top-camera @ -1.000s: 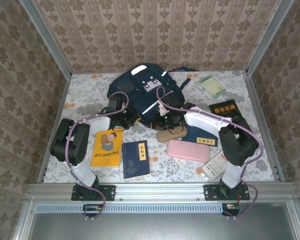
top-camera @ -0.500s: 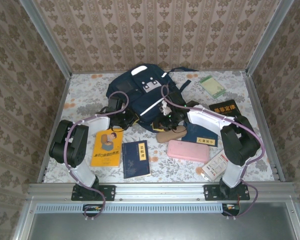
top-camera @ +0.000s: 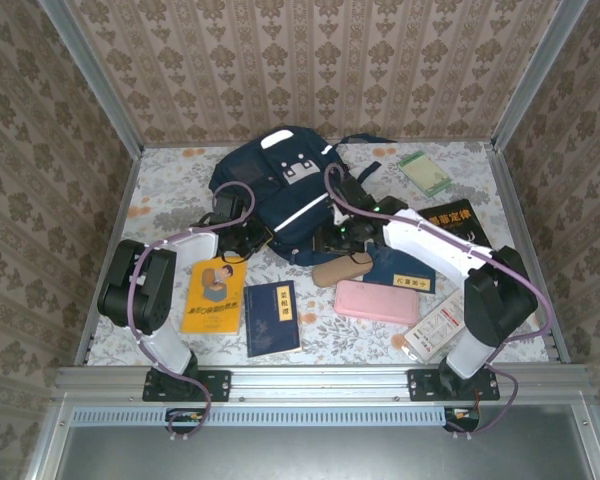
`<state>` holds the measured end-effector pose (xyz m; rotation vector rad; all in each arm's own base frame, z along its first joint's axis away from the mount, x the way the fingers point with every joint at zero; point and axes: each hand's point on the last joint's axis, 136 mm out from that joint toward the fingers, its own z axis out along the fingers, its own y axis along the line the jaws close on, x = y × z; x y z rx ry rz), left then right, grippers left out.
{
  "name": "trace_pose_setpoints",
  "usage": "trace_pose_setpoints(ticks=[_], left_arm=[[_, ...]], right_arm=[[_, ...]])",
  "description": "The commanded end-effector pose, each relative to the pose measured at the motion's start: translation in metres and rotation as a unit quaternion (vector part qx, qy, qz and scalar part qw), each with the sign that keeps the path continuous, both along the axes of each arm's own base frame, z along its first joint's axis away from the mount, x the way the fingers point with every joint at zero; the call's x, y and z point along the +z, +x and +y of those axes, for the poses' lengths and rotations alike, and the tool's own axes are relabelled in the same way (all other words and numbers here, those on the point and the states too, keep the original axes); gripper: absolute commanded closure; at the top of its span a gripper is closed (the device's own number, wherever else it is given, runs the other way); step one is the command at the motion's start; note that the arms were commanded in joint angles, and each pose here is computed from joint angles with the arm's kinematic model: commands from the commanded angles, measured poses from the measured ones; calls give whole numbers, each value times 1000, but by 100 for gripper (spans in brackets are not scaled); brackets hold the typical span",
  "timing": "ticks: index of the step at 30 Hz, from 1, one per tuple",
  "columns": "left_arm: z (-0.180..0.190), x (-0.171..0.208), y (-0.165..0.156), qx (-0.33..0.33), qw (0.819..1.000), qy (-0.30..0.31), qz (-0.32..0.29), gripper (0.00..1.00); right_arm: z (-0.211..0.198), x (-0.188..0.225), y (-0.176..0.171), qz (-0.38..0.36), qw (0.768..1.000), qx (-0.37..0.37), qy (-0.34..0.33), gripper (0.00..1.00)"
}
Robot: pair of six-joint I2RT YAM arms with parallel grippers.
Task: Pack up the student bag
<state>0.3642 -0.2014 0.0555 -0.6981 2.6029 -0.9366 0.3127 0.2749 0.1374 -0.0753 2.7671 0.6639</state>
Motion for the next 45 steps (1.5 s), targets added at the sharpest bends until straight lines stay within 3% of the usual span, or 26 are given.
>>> trace_pose_setpoints(ticks=[1,5,10,13,14,15,20,27,36,42,45], left_arm=[[-1,21,13,2,999,10,-37,97],[-5,30,11,-1,999,3,-37,97],[-13,40,12,-1,999,-26,-38,97],[-16,44,11,-3,999,-29,-40,97],[-16,45,12,-2,999,-31,-42,97],[-16,47,12,-1,999,-32,-42,97],[-17,54,11,0,998,-40,-48,98],[-11,55,10,4,998,-33,-49,98],[-4,50,7,4,999,-23,-48,98],[1,49,4,-4,999,2,-50,98],[2,52,4,-7,998,7,-54,98]], right_arm=[[6,12,0,-70,996,25,-43,64],[15,36,6,-235,957,85,-146,62],[26,29,8,-268,927,126,-231,51],[39,21,11,-276,916,140,-254,36],[44,19,13,-275,916,143,-255,21],[47,14,13,-270,915,147,-260,20],[58,-7,21,-253,911,156,-285,20],[44,-15,24,-249,908,147,-302,26],[-25,-18,22,-217,926,80,-298,33],[-53,9,27,-225,956,12,-190,43],[-50,22,23,-240,958,29,-154,47]])
